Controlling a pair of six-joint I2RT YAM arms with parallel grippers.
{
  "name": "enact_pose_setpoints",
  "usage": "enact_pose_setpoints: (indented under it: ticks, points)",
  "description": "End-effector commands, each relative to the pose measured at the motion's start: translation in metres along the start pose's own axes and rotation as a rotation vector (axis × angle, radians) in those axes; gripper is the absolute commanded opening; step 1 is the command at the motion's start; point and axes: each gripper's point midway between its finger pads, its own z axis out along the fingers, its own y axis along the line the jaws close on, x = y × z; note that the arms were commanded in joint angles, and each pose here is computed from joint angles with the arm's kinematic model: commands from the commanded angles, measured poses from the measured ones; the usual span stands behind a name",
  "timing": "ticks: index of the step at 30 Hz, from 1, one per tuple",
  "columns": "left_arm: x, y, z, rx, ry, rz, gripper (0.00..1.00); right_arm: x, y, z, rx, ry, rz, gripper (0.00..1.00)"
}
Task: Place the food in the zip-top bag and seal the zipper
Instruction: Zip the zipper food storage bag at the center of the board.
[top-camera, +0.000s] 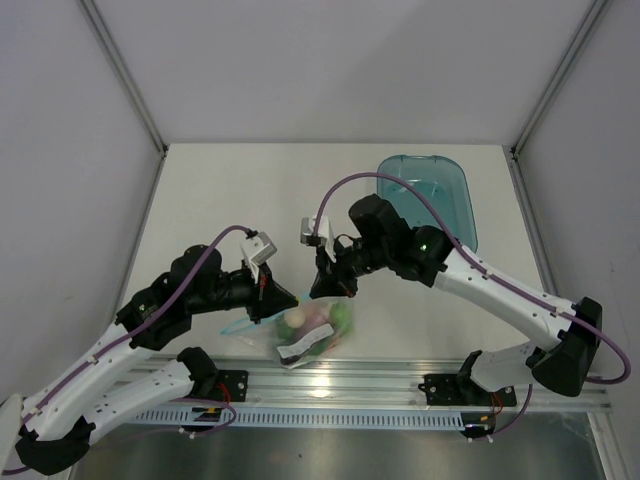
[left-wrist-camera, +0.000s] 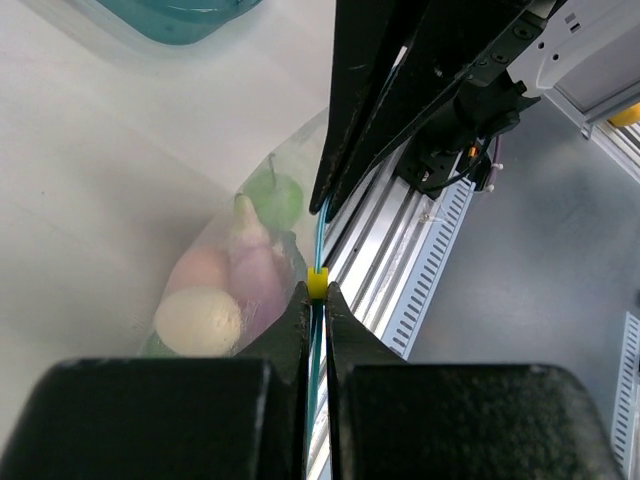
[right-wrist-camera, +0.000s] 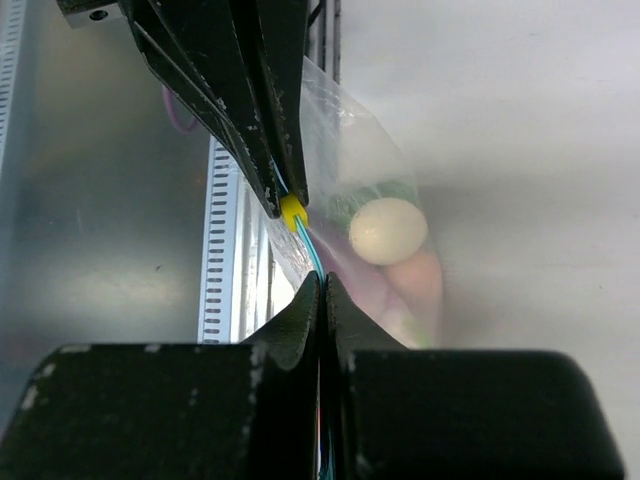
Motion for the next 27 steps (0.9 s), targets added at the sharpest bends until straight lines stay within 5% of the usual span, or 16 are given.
enact_pose_setpoints:
  ticks: [1,27]
  points:
    - [-0.002,-0.003,-0.006,0.002,-0.013,0.020,0.01,-0.015,-0.014,-0.016,0.129,-0.062,-0.029,0.00]
    - [-0.003,0.001,-0.013,-0.033,-0.017,0.029,0.01,0.022,-0.043,-0.036,0.407,-0.059,0.100,0.00]
